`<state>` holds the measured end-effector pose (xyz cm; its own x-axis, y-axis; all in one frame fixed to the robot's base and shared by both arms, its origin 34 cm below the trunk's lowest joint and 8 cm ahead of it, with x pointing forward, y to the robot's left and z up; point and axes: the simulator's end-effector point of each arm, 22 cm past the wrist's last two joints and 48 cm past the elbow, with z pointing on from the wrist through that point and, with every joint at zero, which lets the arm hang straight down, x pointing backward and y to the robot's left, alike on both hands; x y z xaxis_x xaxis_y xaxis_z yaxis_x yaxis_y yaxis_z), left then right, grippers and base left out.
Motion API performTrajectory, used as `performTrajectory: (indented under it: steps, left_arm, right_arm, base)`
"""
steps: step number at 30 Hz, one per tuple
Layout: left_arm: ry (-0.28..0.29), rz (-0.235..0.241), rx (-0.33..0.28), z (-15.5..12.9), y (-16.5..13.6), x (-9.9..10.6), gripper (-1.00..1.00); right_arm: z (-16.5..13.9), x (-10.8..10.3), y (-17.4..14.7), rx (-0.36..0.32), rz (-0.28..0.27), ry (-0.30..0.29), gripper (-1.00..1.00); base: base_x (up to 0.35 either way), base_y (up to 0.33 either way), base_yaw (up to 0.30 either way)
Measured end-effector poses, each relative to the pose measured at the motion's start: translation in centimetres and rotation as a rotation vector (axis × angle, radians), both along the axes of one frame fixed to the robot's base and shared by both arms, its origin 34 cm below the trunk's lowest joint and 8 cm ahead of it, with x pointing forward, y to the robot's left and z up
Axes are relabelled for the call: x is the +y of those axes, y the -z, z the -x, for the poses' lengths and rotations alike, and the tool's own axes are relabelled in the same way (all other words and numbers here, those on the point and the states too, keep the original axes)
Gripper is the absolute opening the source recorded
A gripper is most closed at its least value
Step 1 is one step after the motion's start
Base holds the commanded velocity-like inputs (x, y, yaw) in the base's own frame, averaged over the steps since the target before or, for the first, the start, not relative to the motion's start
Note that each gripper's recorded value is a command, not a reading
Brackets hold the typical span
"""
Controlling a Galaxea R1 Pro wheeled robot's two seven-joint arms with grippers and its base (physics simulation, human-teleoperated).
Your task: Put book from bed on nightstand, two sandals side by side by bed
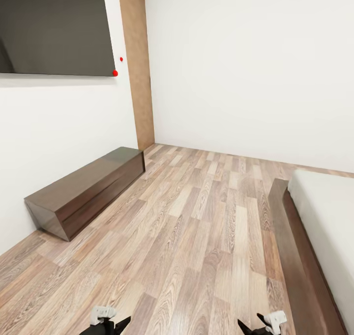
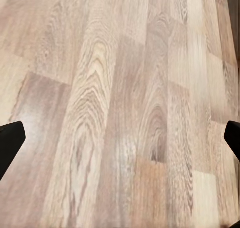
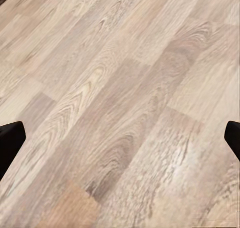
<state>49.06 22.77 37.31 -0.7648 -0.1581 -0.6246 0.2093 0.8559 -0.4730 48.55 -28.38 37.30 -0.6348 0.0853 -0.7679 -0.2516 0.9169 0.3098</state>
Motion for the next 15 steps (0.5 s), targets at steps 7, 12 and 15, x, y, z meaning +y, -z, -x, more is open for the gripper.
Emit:
performTrajectory:
  steps: [7,12,15]
  left_arm:
    - [-0.072,-0.082,-0.005,-0.1,1.4,0.7,1.00]
    - [-0.143,-0.159,-0.005,0.1,2.5,1.4,1.00]
    - [-0.155,-0.171,-0.005,0.1,2.7,1.5,1.00]
  right_arm:
    - [-0.7,-3.3,1.0,0.015,0.106,0.122,1.00]
    - [-0.7,-3.5,1.0,0.016,0.113,0.128,1.00]
    - [-0.6,-3.5,1.1,0.018,0.113,0.127,1.00]
  base:
    - [0.000,0.000,0.000]
    - [0.044,0.000,0.000]
    - [0.172,0.000,0.000]
